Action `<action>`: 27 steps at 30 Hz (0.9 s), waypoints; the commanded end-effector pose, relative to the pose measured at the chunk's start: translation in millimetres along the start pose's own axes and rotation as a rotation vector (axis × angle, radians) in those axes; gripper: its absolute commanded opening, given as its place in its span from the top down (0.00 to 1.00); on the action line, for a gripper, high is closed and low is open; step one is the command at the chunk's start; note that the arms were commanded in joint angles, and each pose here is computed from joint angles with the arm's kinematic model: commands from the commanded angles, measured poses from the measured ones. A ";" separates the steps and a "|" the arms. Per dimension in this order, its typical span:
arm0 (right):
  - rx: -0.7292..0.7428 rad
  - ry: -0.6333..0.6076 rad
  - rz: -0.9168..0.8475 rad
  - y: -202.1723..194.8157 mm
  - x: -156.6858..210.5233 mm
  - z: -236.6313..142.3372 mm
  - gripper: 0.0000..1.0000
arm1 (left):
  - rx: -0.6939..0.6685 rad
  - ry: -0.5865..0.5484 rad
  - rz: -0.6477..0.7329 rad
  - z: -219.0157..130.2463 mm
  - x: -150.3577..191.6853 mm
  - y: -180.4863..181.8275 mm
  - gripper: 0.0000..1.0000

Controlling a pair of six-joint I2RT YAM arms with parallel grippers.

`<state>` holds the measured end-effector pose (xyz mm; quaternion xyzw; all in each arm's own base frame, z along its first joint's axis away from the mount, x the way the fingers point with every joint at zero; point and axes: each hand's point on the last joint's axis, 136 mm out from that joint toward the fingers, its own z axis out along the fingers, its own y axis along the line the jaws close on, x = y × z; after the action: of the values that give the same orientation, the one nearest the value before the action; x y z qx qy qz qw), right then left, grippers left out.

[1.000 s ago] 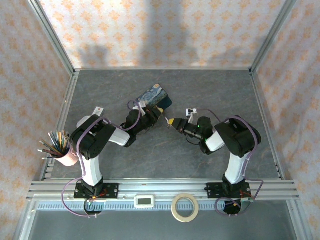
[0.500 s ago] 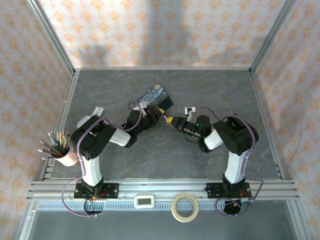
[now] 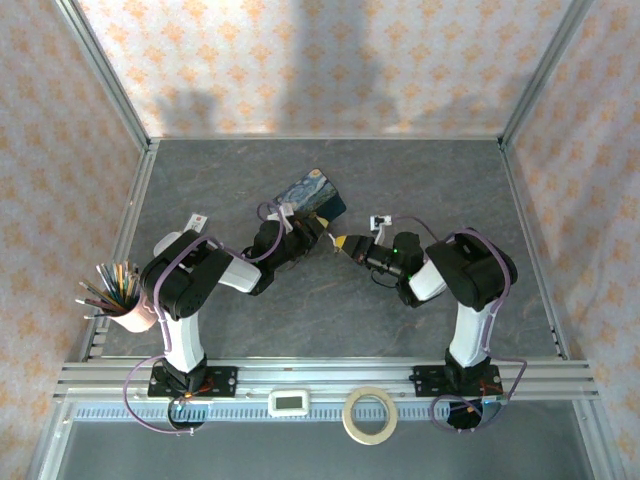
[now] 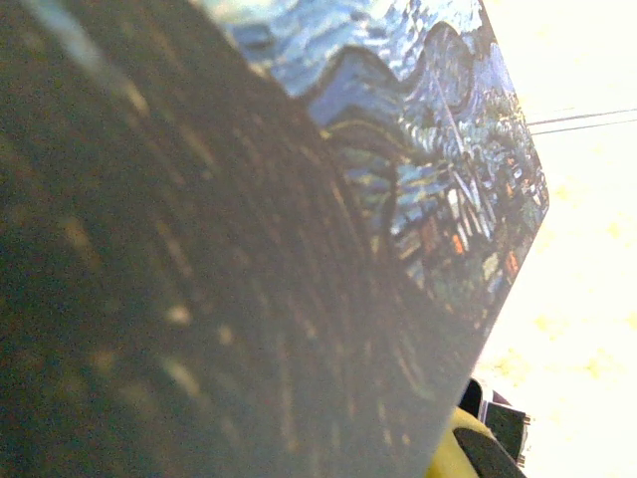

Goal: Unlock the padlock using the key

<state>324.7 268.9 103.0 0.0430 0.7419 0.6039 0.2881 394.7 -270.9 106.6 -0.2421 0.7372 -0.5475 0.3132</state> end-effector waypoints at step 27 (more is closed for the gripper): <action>-0.058 -0.039 -0.042 16.3 -12.3 0.5 1.00 | 0.070 -0.028 0.022 -3.0 -5.8 -27.1 1.00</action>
<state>322.4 267.0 99.3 0.0473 0.7450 0.6012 0.2853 394.7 -270.9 106.7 -0.2421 0.7372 -0.5475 0.3132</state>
